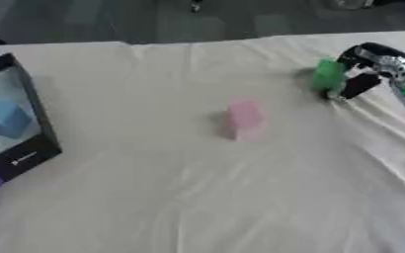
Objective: Pick up the objects with one hand, pass them to the other hand, and then place them into the box on the other side of the table.
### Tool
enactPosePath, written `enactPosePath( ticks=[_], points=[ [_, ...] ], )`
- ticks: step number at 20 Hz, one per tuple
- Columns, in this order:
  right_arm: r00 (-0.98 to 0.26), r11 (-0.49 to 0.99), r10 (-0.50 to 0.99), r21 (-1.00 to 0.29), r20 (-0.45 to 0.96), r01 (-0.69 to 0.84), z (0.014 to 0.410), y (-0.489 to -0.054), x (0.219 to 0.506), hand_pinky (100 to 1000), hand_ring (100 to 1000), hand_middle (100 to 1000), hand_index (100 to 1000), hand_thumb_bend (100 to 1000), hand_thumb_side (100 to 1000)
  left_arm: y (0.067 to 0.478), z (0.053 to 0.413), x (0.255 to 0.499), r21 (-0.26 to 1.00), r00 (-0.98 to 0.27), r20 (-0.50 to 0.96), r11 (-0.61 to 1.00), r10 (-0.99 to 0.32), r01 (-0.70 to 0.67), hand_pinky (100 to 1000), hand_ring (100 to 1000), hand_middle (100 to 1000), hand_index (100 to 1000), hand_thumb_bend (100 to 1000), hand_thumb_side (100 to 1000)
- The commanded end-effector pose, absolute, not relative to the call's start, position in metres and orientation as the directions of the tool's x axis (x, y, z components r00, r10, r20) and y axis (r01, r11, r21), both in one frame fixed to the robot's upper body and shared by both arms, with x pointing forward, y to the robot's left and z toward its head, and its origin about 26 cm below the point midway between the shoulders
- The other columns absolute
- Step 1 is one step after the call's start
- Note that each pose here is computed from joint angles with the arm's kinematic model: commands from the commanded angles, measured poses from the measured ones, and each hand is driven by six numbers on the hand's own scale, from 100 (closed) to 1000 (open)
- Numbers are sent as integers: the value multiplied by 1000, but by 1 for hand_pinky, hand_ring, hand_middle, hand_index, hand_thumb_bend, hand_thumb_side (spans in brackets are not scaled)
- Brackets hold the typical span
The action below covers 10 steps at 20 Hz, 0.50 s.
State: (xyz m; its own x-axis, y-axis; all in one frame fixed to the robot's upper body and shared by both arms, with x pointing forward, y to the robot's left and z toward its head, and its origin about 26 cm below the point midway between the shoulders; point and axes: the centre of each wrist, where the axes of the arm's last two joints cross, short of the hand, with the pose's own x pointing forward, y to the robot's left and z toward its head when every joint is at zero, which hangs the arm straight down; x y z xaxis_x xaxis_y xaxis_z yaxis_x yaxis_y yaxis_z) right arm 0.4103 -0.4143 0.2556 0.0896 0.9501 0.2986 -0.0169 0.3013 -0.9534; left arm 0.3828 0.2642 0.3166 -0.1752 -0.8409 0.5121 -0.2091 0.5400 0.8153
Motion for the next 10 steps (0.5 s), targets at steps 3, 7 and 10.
enactPosePath(
  ticks=[3,7,10],
  points=[
    [92,304,947,-951,309,60,274,-413,406,839,756,515,486,284,100,271,327,379,819,-169,491,519,-854,-242,855,769,735,765,236,528],
    [68,331,939,-941,336,69,279,-406,402,827,752,515,487,299,100,272,323,381,827,-156,488,512,-859,-233,853,769,735,764,238,531],
    [47,337,939,-939,340,74,284,-401,399,822,750,514,484,307,100,273,320,381,831,-147,486,508,-861,-229,853,768,734,762,237,530]
  ],
)
